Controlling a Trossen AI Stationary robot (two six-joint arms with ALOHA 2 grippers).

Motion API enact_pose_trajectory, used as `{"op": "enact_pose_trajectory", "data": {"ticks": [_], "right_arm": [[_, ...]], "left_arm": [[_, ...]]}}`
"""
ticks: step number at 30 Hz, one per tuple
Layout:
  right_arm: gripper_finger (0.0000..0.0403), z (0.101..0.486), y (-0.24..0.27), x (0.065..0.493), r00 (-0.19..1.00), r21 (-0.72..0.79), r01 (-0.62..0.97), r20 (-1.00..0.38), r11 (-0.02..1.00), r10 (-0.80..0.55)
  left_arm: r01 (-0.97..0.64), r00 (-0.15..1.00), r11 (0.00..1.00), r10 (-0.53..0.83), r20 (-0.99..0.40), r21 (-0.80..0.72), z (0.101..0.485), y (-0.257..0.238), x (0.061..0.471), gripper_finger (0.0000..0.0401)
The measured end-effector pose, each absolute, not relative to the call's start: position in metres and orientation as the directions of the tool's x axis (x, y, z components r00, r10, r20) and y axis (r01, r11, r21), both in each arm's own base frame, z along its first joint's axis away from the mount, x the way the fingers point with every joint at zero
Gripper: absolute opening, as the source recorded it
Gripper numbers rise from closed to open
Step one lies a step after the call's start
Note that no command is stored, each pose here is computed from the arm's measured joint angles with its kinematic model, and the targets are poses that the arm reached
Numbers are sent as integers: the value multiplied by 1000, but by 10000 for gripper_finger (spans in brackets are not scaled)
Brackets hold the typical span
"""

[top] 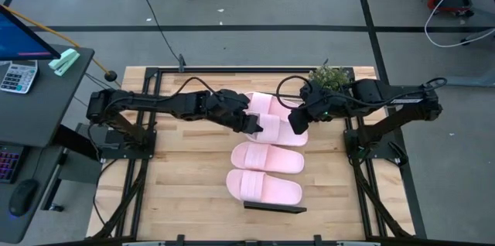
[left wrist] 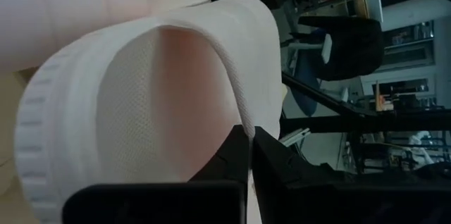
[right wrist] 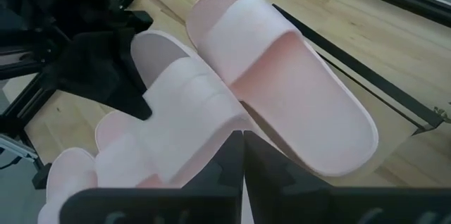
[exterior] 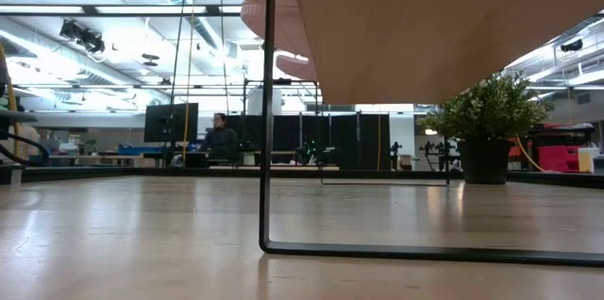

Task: Pick and place slides into the shelf
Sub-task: Adjust the pink slippers on the shelf

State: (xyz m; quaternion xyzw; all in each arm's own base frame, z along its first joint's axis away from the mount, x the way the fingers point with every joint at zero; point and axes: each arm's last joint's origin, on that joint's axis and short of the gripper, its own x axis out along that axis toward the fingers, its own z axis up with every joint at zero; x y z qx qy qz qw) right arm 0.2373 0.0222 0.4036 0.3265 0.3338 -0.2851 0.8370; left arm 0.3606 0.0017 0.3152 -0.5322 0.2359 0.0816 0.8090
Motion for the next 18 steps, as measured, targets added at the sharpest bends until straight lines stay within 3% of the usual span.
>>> {"op": "enact_pose_trajectory", "data": {"ticks": [18], "right_arm": [[17,404,22,237,616,356,694,-744,626,-259]], "left_arm": [[-353,886,415,-140,-442,-839,318,1,361,15]]}}
